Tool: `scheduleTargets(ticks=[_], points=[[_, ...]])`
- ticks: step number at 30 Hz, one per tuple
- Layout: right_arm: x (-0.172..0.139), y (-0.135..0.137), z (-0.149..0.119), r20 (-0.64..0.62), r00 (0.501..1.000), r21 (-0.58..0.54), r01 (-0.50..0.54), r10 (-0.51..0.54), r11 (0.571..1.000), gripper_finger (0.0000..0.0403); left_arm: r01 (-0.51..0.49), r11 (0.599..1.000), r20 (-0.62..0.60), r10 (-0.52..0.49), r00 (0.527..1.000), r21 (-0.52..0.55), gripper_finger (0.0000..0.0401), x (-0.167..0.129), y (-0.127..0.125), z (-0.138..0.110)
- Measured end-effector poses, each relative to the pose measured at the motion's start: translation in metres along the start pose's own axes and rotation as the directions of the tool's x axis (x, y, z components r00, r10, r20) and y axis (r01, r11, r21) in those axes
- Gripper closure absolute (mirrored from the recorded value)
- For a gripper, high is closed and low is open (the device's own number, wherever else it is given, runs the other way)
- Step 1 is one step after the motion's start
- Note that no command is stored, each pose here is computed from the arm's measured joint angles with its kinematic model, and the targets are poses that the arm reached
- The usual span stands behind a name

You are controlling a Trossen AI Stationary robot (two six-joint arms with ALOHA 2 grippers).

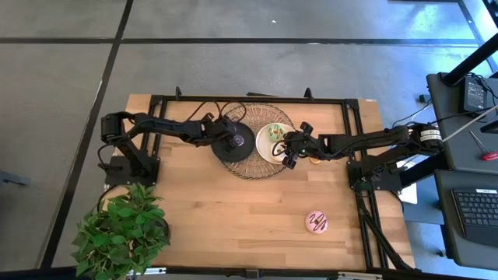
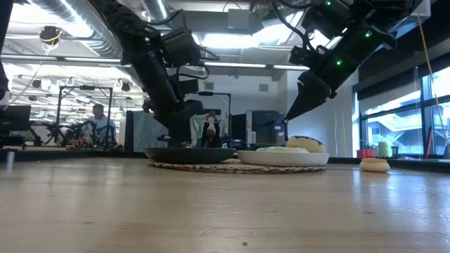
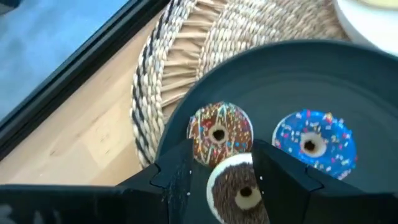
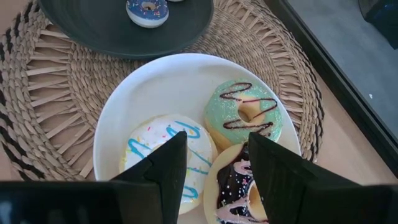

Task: Pick & Place donuts
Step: Put the small black donut on the black plate, then put the big purple donut on the white plate

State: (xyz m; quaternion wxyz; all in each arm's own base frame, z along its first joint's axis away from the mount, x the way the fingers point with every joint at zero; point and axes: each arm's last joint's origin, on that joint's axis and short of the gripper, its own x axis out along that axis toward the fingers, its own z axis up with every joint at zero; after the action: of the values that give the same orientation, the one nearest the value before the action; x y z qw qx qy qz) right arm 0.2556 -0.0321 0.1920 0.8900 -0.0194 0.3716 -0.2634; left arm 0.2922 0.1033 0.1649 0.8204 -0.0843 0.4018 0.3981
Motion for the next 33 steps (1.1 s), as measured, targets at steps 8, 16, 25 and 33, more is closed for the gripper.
scheduleTargets(ticks=[8,16,25,33], points=[[0.000,0.000,0.000,0.000,1.000,0.000,0.000,0.000,1.000,0.0231,0.014,1.000,-0.032,-0.014,0.999,0.001,0.0237,0.001,-0.001,-0.004],[0.000,0.000,0.000,0.000,1.000,-0.001,0.000,0.000,1.000,0.0231,-0.024,1.000,-0.085,0.025,0.996,0.007,0.0242,0.015,-0.005,-0.014],[0.000,0.000,0.000,0.000,1.000,0.000,0.000,0.000,1.000,0.0231,-0.002,1.000,-0.031,0.002,1.000,-0.011,0.0238,0.005,-0.004,-0.006],[-0.004,-0.003,-0.007,-0.094,0.995,-0.008,0.012,-0.013,1.000,0.0231,0.060,0.998,0.053,-0.060,0.997,-0.005,0.0240,-0.023,0.000,0.008]])
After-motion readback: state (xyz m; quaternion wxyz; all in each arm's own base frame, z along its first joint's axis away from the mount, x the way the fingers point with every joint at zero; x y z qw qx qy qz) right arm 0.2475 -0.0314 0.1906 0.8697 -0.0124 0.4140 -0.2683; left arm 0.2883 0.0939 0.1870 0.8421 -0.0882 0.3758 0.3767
